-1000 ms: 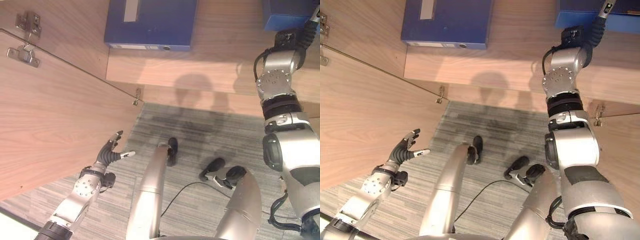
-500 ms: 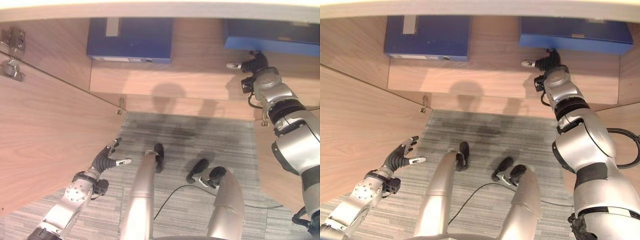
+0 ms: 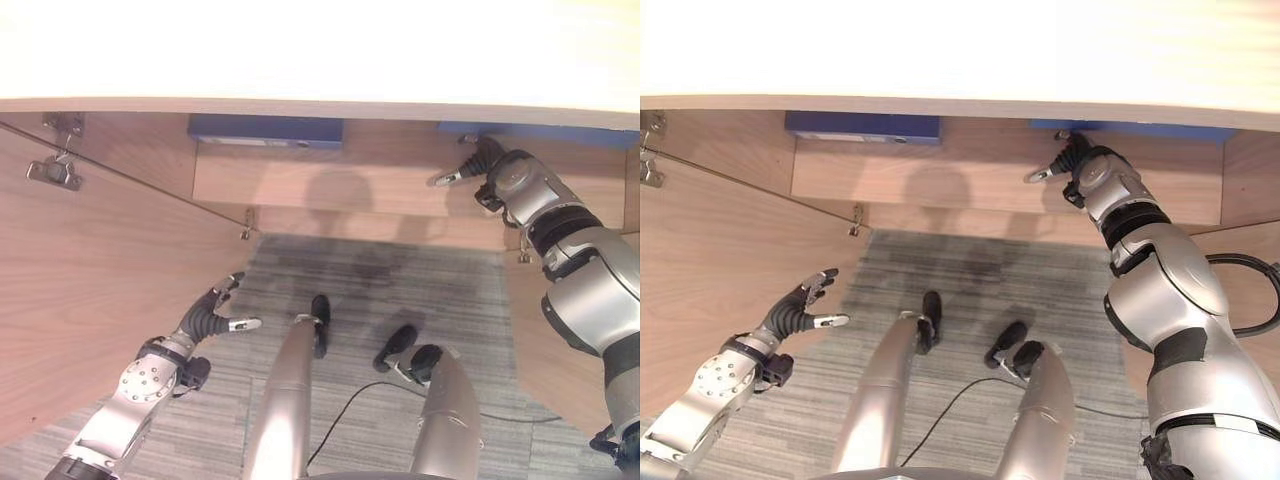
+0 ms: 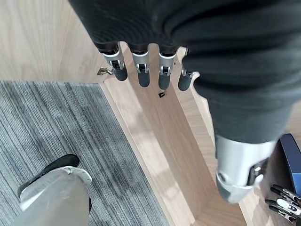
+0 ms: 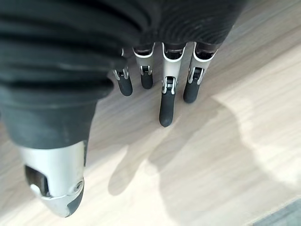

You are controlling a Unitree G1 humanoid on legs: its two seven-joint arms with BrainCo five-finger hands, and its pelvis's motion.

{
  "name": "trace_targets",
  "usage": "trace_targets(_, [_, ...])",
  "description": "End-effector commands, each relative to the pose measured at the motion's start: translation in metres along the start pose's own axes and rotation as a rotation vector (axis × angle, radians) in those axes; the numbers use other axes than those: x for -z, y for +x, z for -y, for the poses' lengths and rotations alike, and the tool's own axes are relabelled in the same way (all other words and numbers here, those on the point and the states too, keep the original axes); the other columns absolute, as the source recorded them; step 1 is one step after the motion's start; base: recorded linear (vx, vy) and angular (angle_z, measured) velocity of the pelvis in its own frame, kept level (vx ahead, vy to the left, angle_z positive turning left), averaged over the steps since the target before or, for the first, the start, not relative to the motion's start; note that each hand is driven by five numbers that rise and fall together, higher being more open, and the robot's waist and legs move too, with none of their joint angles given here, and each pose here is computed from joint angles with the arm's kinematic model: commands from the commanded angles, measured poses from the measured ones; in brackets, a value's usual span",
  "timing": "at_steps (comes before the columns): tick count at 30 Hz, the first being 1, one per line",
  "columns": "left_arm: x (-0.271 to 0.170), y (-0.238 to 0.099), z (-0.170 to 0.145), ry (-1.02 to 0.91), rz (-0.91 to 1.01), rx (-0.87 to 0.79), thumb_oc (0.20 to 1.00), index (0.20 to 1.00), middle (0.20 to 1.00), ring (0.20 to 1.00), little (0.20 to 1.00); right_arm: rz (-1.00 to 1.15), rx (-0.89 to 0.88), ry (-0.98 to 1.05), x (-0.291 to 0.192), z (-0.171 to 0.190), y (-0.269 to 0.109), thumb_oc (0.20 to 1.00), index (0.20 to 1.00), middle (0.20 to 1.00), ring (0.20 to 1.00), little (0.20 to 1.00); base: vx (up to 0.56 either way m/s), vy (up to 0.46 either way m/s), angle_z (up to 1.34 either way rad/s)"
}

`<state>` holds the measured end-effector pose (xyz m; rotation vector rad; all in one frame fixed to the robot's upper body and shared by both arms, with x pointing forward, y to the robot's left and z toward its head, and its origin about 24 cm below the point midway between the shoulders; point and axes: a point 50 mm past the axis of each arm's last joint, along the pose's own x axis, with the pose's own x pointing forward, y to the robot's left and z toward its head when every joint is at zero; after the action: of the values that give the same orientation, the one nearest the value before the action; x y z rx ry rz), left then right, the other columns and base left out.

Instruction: Put the empty folder in the office cabinet

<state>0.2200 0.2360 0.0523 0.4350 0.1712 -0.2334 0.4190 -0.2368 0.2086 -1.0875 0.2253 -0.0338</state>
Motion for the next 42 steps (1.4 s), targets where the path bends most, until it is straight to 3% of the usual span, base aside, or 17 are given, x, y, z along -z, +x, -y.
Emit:
trace_targets(1, [-0.023, 0.001, -0.013, 0.081, 0.096, -0.021, 1.0, 1.0, 1.0, 1.0, 1.0, -0.097, -0.109, -0.27, 0.011, -0.014, 0.001, 1.0, 1.0, 1.0, 1.0, 1.0, 0.0, 0.0, 0.0])
trace_targets(6, [-0.032, 0.006, -0.019, 0.106, 0.12, -0.041, 1.0, 1.0, 1.0, 1.0, 1.0, -0.135, -0.233, -0.428, 0.014, -0.058, 0.002, 1.0, 1.0, 1.0, 1.0, 1.0, -0.01, -0.03, -0.01])
trace_targets(15, [-0.027, 0.023, -0.005, 0.076, 0.079, 0.026, 1.0, 1.0, 1.0, 1.0, 1.0, -0.312, -0.455, -0.331, 0.058, -0.128, -0.012, 1.0, 1.0, 1.0, 1.0, 1.0, 0.01, -0.046, -0.06])
trace_targets(16, [-0.026, 0.026, -0.001, 0.075, 0.061, 0.041, 1.0, 1.0, 1.0, 1.0, 1.0, -0.339, -0.569, -0.285, 0.068, -0.172, -0.025, 1.0, 1.0, 1.0, 1.0, 1.0, 0.06, -0.072, -0.03])
trace_targets(21, [-0.019, 0.025, 0.003, 0.049, 0.016, 0.066, 1.0, 1.0, 1.0, 1.0, 1.0, -0.327, -0.713, -0.274, 0.07, -0.222, -0.045, 1.0, 1.0, 1.0, 1.0, 1.0, 0.04, -0.064, -0.05])
trace_targets(30, [0.01, 0.014, 0.023, -0.047, -0.103, 0.14, 1.0, 1.0, 1.0, 1.0, 1.0, -0.38, -0.837, -0.201, 0.097, -0.27, -0.079, 1.0, 1.0, 1.0, 1.0, 1.0, 0.07, -0.077, -0.12])
trace_targets(33, [0.043, 0.005, 0.04, -0.138, -0.25, 0.158, 1.0, 1.0, 1.0, 1.0, 1.0, -0.433, -0.853, -0.16, 0.117, -0.286, -0.098, 1.0, 1.0, 1.0, 1.0, 1.0, 0.01, -0.113, -0.05])
trace_targets(35, [0.078, 0.003, 0.051, -0.234, -0.392, 0.089, 1.0, 1.0, 1.0, 1.0, 1.0, -0.429, -0.769, -0.08, 0.125, -0.292, -0.104, 1.0, 1.0, 1.0, 1.0, 1.0, -0.17, -0.001, -0.44])
trace_targets(39, [0.15, -0.01, 0.103, -0.373, -0.759, 0.043, 1.0, 1.0, 1.0, 1.0, 1.0, -0.56, -0.751, 0.034, 0.172, -0.308, -0.143, 1.0, 1.0, 1.0, 1.0, 1.0, -0.13, 0.273, -1.04])
trace_targets(41, [0.197, -0.058, 0.129, -0.231, -1.151, 0.05, 1.0, 1.0, 1.0, 1.0, 1.0, -0.703, -0.747, 0.143, 0.204, -0.32, -0.18, 1.0, 1.0, 1.0, 1.0, 1.0, -0.13, 0.444, 0.05])
trace_targets(42, [0.197, -0.058, 0.129, -0.231, -1.151, 0.05, 1.0, 1.0, 1.0, 1.0, 1.0, -0.703, -0.747, 0.143, 0.204, -0.32, -0.18, 1.0, 1.0, 1.0, 1.0, 1.0, -0.15, 0.437, 0.27])
